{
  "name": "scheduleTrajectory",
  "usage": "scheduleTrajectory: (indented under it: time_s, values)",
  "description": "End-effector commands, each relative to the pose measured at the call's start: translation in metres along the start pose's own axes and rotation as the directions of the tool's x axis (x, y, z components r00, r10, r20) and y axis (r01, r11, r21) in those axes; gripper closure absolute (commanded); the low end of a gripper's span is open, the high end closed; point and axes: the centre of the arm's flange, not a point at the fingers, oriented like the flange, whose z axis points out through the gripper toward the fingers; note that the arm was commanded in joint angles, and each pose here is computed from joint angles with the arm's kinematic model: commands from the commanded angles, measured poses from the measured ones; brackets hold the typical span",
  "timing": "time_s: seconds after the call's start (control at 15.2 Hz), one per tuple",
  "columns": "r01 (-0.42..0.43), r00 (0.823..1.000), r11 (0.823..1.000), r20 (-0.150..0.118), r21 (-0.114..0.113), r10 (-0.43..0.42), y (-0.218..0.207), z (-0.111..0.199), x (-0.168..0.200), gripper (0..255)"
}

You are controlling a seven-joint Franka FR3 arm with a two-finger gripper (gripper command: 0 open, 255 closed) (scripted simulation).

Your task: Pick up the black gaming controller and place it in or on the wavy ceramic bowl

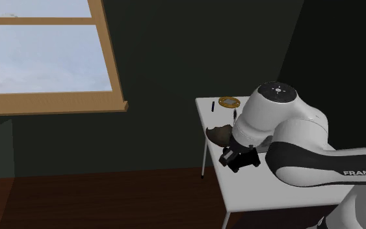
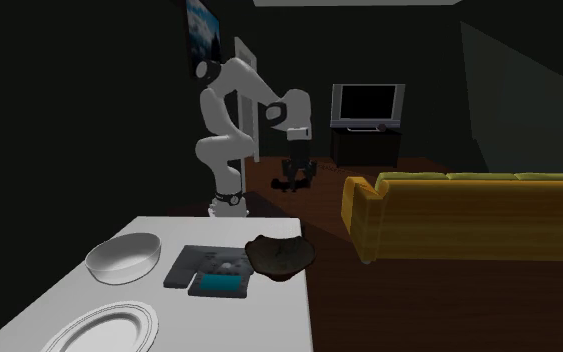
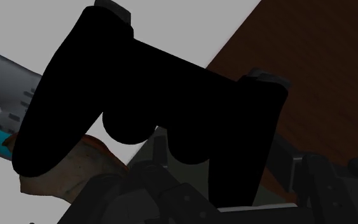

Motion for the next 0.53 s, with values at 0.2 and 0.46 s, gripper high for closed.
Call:
scheduleTrajectory:
  time_s: [0.2, 0.46]
  values:
    - [0.0, 1.0, 1.0, 0.0, 0.0, 0.0, 0.034, 0.014, 0.038, 255]
    - [0.0, 1.0, 1.0, 0.0, 0.0, 0.0, 0.067, 0.031, 0.075, 255]
